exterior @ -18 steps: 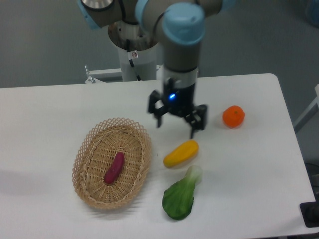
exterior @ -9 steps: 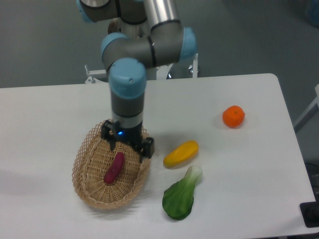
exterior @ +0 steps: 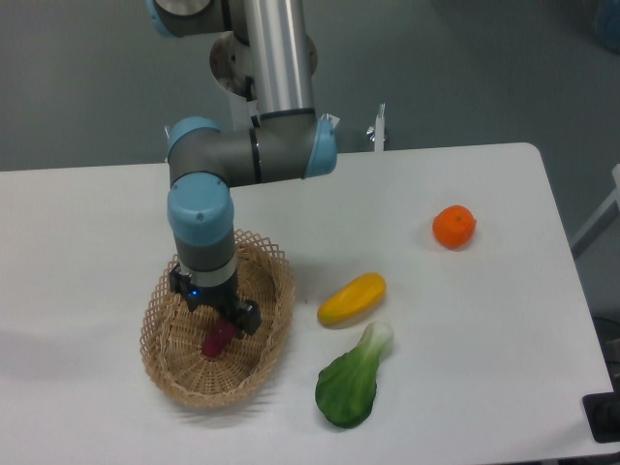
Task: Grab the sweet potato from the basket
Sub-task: 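Lower the gripper into the basket and close it on the sweet potato, then lift the held sweet potato out of the basket and carry it away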
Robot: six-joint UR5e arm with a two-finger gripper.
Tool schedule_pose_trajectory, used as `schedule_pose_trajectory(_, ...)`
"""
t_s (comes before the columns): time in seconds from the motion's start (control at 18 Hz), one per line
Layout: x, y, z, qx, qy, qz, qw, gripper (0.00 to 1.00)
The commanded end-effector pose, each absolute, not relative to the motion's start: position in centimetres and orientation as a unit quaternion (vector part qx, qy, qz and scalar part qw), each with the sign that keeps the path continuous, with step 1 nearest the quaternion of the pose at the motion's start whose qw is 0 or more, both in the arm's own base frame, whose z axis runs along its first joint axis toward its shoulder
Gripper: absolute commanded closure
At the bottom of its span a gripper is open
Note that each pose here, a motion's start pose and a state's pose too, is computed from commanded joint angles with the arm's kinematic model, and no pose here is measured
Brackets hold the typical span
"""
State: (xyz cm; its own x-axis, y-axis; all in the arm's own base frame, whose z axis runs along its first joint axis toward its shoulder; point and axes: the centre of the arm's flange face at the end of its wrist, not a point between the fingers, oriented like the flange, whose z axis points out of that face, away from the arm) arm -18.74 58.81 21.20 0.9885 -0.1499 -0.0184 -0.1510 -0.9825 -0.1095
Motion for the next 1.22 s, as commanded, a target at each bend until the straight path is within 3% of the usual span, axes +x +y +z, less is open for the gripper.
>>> schedule_pose_trajectory(0.39, -19.1, 59.1, 20.4, -0.995, 0.075, 0.014, 0.056, 0.0)
schedule_pose_trajectory(0.5, -19.2, 59.1, 20.4, -0.995, 0.078, 0.036, 0.048, 0.13)
schedule_pose_trajectory(0.78, -19.2, 59.2, 20.8, -0.995, 0.079, 0.041, 0.051, 0.56)
schedule_pose_trajectory(0.89, -19.2, 59.3, 20.9, -0.995, 0.079, 0.042, 0.052, 0.69)
schedule_pose_trajectory(1.06, -19.2, 59.3, 21.6, -0.994, 0.08, 0.045, 0.056, 0.82)
schedule_pose_trajectory(1.22, -19.4, 59.4, 22.5, -0.993, 0.08, 0.05, 0.064, 0.86)
